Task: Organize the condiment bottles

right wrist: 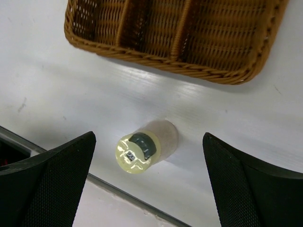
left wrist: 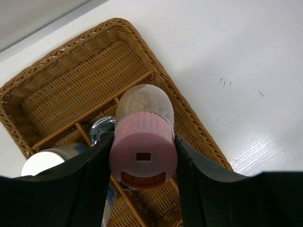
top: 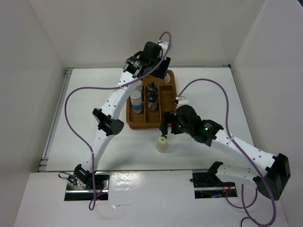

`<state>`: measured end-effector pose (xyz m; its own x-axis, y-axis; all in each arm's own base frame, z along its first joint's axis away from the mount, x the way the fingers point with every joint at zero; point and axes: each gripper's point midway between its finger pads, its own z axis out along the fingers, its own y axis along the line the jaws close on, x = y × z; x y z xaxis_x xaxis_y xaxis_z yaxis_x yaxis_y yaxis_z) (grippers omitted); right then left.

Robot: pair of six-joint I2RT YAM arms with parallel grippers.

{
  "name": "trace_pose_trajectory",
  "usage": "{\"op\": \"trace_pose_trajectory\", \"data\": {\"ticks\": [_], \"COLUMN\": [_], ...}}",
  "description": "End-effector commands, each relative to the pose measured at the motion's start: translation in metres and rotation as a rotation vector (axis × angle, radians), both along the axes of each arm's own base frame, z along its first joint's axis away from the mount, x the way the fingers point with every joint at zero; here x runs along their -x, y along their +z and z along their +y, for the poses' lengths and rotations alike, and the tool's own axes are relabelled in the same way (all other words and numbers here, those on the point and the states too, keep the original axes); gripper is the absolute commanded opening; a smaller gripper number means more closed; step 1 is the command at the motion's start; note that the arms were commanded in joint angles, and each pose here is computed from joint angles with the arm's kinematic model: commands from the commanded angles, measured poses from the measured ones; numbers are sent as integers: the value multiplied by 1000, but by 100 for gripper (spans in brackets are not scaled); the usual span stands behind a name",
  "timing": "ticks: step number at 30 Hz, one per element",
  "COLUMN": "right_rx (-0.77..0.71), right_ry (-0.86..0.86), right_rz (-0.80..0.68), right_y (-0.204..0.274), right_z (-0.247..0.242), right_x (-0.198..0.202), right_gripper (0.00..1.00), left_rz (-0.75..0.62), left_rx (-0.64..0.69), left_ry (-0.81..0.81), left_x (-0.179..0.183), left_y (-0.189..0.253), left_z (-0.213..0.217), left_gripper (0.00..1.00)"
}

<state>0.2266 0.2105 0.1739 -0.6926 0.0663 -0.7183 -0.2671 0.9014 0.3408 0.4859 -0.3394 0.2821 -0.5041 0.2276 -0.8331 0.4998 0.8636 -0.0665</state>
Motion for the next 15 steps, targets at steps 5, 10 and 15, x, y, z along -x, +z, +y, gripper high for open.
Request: {"op": "trace_pose_trajectory", "data": {"ticks": [5, 10, 15], "right_rx": [91, 92, 92], "right_ry": [109, 108, 78], "right_rz": [-71, -77, -55], "right_y": [8, 8, 7], "right_z": [41, 44, 38], "right_x": [0, 3, 5], "right_gripper": [99, 99, 99], "left_rz": [36, 64, 77], "left_rx": [25, 14, -19], "left_ry": [-124, -131, -100], "left_x": [2, -4, -13], "left_y": [-24, -47, -70], "left_z": [-25, -31, -29], "left_gripper": [42, 42, 42]}}
